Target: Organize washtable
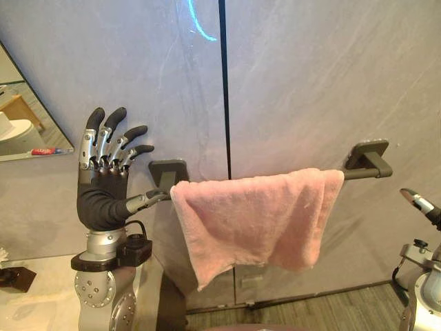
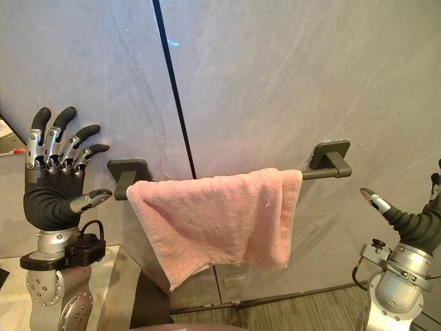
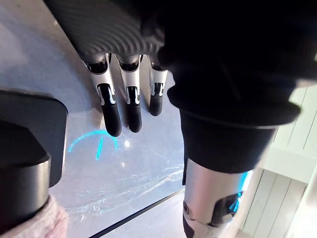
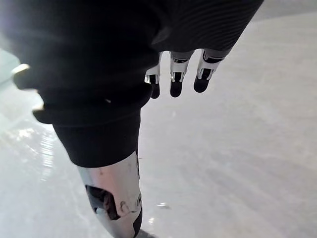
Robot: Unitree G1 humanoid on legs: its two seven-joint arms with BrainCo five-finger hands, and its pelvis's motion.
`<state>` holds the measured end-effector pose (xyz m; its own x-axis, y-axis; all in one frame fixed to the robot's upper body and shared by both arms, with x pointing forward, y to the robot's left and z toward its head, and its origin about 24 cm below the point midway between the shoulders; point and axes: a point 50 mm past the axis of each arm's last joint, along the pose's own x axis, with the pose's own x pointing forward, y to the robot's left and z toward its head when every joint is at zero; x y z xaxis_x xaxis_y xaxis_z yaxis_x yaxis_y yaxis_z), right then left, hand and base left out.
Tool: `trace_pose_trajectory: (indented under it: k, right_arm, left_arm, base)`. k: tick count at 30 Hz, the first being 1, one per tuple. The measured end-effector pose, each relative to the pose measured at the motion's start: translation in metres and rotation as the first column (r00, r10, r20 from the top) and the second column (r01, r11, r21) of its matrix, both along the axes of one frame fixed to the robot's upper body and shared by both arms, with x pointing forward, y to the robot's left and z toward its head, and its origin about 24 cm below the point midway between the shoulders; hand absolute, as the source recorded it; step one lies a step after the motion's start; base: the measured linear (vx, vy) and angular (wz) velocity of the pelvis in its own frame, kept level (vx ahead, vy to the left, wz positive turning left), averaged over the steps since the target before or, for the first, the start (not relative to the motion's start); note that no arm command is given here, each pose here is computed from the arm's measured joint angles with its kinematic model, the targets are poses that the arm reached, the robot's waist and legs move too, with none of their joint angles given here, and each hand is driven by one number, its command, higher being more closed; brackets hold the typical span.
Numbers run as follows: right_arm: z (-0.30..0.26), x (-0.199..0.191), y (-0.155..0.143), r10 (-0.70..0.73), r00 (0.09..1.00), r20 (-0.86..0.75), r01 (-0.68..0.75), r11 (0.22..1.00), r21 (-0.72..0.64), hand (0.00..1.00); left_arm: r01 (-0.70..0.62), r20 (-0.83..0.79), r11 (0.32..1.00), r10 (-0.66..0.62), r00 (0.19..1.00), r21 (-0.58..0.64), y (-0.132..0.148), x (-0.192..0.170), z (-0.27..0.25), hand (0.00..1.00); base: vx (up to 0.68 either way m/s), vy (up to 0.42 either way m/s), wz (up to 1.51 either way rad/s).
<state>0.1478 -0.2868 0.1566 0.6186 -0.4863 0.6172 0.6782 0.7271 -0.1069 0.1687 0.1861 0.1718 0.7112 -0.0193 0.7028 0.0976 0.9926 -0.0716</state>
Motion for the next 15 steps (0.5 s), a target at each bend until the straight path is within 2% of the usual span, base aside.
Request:
trace_pose_trajectory:
  k: [5, 8, 10, 12, 13, 14, 15]
  right_arm:
    - [0.024, 0.003, 0.019, 0.213, 0.961, 0.175, -0.213, 0.977, -0.016, 0.00]
    - [0.025, 0.012, 0.040, 0.419, 0.879, 0.228, -0.432, 0.902, 0.007, 0.00]
    - [0.024, 0.022, 0.061, 0.587, 0.775, 0.232, -0.607, 0.795, 0.015, 0.00]
    - [0.023, 0.026, 0.074, 0.688, 0.694, 0.213, -0.705, 0.709, 0.008, 0.00]
    - [0.022, 0.030, 0.084, 0.762, 0.618, 0.194, -0.777, 0.629, 0.006, 0.00]
    - [0.021, 0.031, 0.090, 0.797, 0.571, 0.197, -0.815, 0.580, 0.012, 0.00]
    - [0.021, 0.031, 0.092, 0.805, 0.560, 0.196, -0.822, 0.569, 0.011, 0.00]
  left_arm:
    - [0.026, 0.048, 1.000, -0.027, 0.998, 0.018, -0.002, -0.005, 0.009, 0.00]
    - [0.098, 0.107, 0.994, -0.102, 0.989, 0.044, -0.008, -0.012, 0.020, 0.00]
    - [0.201, 0.102, 0.978, -0.206, 0.973, 0.062, -0.018, -0.013, 0.019, 0.00]
    - [0.291, 0.088, 0.955, -0.296, 0.951, 0.063, -0.025, -0.013, 0.016, 0.00]
    - [0.368, 0.066, 0.928, -0.372, 0.926, 0.060, -0.032, -0.013, 0.013, 0.00]
    - [0.424, 0.034, 0.903, -0.427, 0.904, 0.063, -0.038, -0.012, 0.008, 0.00]
    - [0.445, 0.016, 0.893, -0.446, 0.895, 0.063, -0.041, -0.011, 0.005, 0.00]
  base:
    - [0.00, 0.000, 0.00]
    - [-0.02, 0.001, 0.00]
    - [0.00, 0.000, 0.00]
    - [0.00, 0.003, 0.03]
    - [0.00, 0.004, 0.11]
    - [-0.02, 0.001, 0.10]
    - [-0.05, 0.000, 0.06]
